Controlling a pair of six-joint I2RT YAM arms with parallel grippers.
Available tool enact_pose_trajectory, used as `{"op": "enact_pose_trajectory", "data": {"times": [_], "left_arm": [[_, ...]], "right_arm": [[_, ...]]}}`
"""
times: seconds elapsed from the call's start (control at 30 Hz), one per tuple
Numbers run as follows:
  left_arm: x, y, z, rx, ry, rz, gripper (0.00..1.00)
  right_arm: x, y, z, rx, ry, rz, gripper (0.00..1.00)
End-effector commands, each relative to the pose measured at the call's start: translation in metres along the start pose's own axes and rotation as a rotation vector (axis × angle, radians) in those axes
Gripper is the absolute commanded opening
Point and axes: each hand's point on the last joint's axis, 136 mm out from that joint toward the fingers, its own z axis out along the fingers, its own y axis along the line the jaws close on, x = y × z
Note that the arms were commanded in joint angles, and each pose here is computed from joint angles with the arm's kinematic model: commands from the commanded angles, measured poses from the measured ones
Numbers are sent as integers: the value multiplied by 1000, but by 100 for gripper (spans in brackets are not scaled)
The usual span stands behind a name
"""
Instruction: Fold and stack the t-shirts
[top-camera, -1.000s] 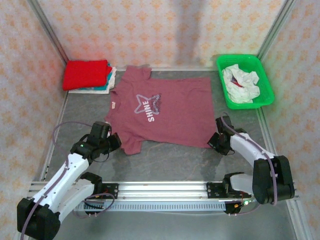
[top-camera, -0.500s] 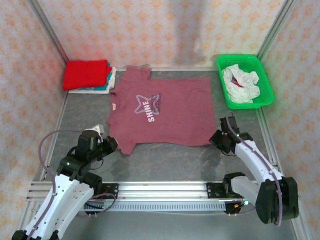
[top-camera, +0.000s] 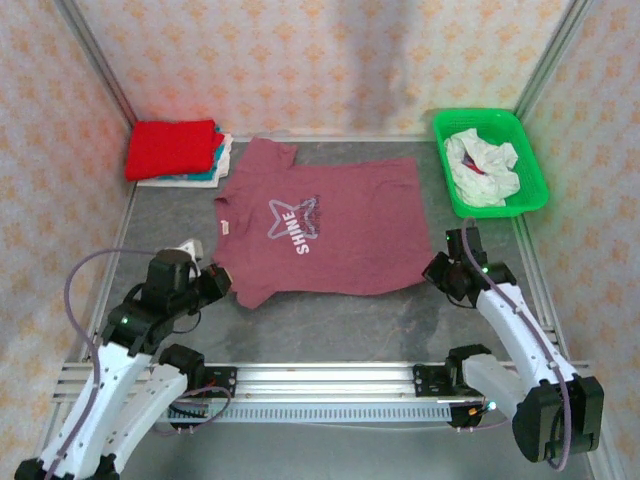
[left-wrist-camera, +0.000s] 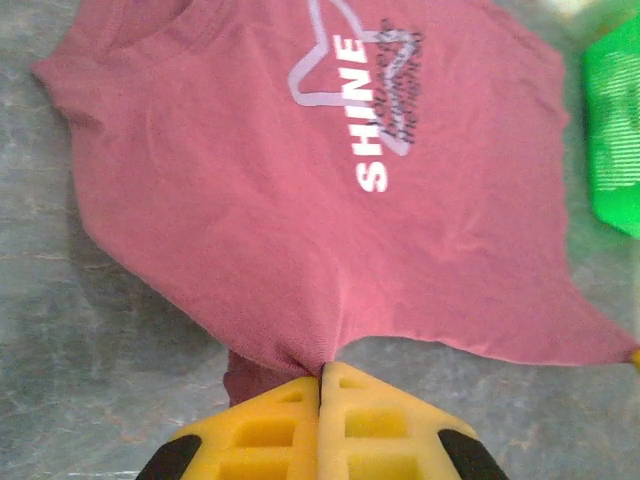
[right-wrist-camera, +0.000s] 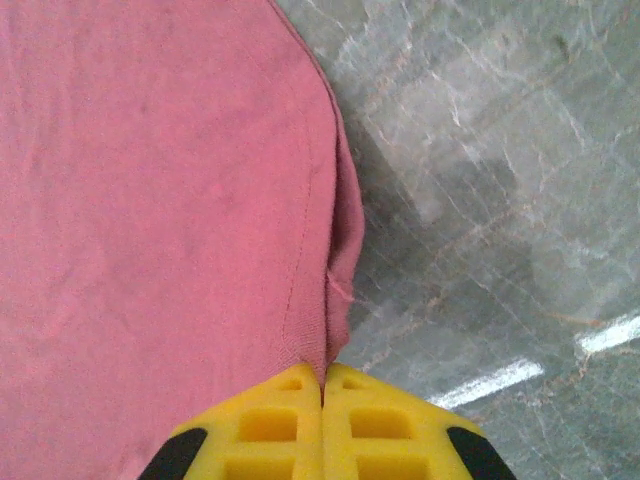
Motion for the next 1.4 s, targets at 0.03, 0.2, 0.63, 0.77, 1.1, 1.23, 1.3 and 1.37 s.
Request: {"op": "enact_pose_trajectory", "data": {"times": [0.03, 0.2, 0.63, 0.77, 1.1, 1.23, 1.3, 1.37], "left_arm": [[-25, -4, 7, -52, -57, 50, 0], [-49, -13, 27, -98, -2, 100, 0], [-106, -3, 53, -212, 14, 181, 0], [-121, -3, 66, -242, 23, 217, 0], [-144, -7, 93, -288, 82, 285, 0], [-148, -5, 105, -300, 97, 291, 0], [-149, -4, 110, -304, 104, 291, 0], [-151, -4, 114, -303, 104, 289, 0]], "right_arm": [[-22, 8, -6, 32, -58, -39, 0], [-47, 22, 0, 49, -100, -62, 0], [-92, 54, 28, 84, -110, -106, 0], [-104, 55, 36, 102, -123, -102, 0], [-115, 58, 58, 129, -113, -93, 0], [-115, 58, 65, 132, -104, -87, 0], [-116, 57, 67, 138, -104, -86, 0], [-117, 56, 68, 141, -106, -83, 0]]}}
